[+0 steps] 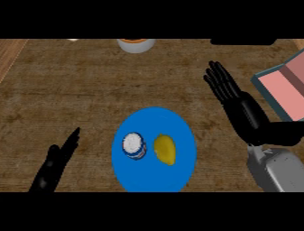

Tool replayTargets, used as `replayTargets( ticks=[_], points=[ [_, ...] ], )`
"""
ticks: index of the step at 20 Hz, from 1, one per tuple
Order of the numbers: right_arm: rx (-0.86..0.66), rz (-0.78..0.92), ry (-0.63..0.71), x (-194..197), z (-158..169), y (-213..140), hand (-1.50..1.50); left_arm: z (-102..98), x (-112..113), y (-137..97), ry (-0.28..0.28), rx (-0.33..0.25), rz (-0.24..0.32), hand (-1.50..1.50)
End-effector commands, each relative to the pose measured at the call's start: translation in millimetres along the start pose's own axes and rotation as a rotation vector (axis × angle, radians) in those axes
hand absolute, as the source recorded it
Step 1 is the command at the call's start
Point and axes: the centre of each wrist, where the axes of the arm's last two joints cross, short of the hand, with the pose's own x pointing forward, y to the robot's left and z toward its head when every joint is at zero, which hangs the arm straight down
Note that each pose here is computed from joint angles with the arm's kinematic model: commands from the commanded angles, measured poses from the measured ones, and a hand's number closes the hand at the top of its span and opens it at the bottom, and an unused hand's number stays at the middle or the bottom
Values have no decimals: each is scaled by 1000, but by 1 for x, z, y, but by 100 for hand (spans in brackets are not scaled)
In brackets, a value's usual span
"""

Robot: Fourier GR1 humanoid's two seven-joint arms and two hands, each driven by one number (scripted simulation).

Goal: Pick the lemon from the plate and place it in the cardboard box

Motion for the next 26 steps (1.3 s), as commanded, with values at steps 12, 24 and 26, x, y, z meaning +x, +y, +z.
replayTargets(
  ticks=[12,24,26],
  points=[
    [-700,252,228,-131,136,-38,-150,-18,112,32,-433,167,368,0],
    [-17,495,463,-48,116,-87,-150,-10,114,34,-421,177,349,0],
    [26,497,498,-29,91,-66,-150,-5,114,20,-430,173,362,0]
  ],
)
